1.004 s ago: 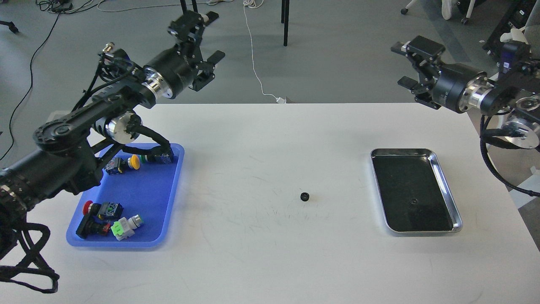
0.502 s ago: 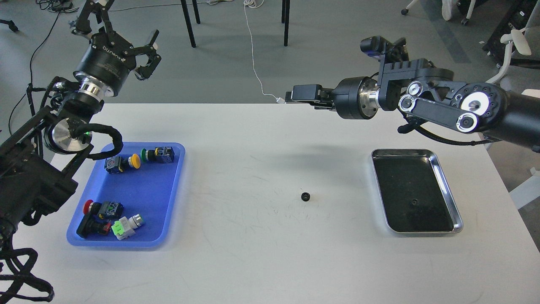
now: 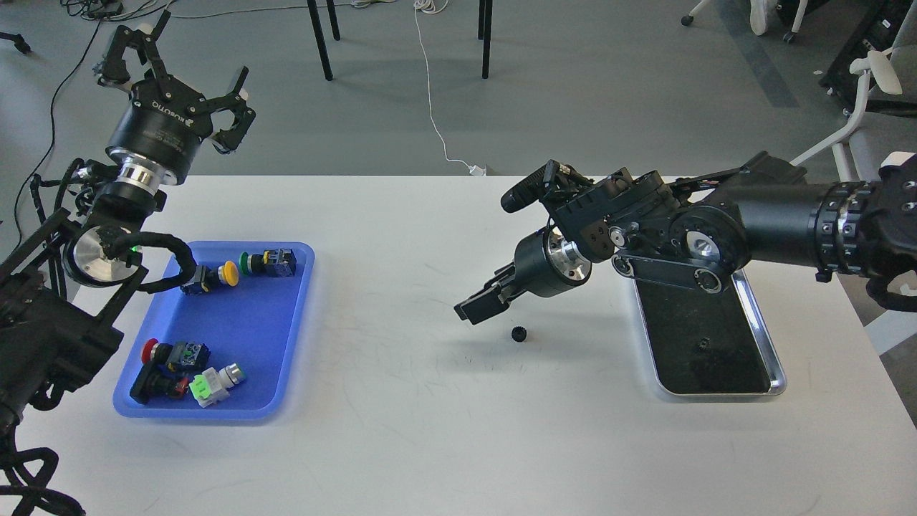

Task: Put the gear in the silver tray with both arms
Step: 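Reach the right hand down to the black gear on the table, then grasp and lift the black gear with the right hand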

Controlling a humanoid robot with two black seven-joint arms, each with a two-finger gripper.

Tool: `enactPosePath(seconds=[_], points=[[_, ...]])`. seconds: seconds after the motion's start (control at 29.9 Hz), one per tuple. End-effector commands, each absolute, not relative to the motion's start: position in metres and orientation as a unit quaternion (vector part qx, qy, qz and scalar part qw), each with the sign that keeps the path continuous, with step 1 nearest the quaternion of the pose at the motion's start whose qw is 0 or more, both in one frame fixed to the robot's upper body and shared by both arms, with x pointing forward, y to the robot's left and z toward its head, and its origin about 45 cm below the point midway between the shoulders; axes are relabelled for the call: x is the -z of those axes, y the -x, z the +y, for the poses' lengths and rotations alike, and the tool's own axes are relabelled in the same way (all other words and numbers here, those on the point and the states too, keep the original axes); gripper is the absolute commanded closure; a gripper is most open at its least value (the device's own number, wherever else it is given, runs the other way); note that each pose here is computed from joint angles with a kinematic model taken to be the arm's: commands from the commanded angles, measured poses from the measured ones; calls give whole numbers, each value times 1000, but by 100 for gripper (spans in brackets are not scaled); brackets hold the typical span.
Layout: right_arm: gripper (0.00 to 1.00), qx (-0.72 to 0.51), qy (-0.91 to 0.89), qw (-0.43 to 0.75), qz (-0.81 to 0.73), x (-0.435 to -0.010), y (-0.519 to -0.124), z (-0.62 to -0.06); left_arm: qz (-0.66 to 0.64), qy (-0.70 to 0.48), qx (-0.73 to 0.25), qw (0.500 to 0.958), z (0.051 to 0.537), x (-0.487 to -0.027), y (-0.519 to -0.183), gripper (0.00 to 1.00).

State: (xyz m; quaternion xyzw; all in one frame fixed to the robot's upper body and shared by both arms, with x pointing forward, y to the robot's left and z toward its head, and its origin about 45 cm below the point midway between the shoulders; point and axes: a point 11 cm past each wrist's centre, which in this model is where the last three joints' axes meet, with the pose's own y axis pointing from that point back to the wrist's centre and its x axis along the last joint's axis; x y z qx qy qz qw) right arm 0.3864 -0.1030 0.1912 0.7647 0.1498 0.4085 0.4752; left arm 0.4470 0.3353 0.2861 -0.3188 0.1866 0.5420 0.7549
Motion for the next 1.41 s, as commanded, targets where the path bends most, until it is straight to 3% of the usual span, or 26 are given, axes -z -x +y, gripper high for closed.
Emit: enactPosePath(seconds=[0.0, 0.27, 0.33, 0.43, 0.6, 0.94, 1.3, 1.37], points=[[1, -414, -742, 492, 187, -177, -379, -111, 186, 317, -542, 756, 335, -286, -447, 2], [5, -402, -734, 513, 192, -150, -377, -124, 185, 312, -542, 758, 335, -284, -446, 2], [9, -400, -735, 512, 192, -149, -377, -125, 185, 311, -542, 758, 335, -283, -446, 2], [24, -399, -735, 513, 194, -147, -376, -125, 186, 310, -543, 758, 335, -282, -446, 2], [34, -396, -734, 516, 194, -143, -374, -128, 186, 308, -543, 759, 335, -281, -445, 2], [40, -403, -730, 515, 198, -138, -374, -116, 185, 308, -543, 759, 335, -280, -445, 2], [55, -403, -726, 519, 205, -137, -372, -118, 178, 304, -548, 759, 342, -283, -444, 2], [62, -406, -716, 527, 215, -136, -373, -124, 179, 303, -549, 758, 343, -282, -444, 2]])
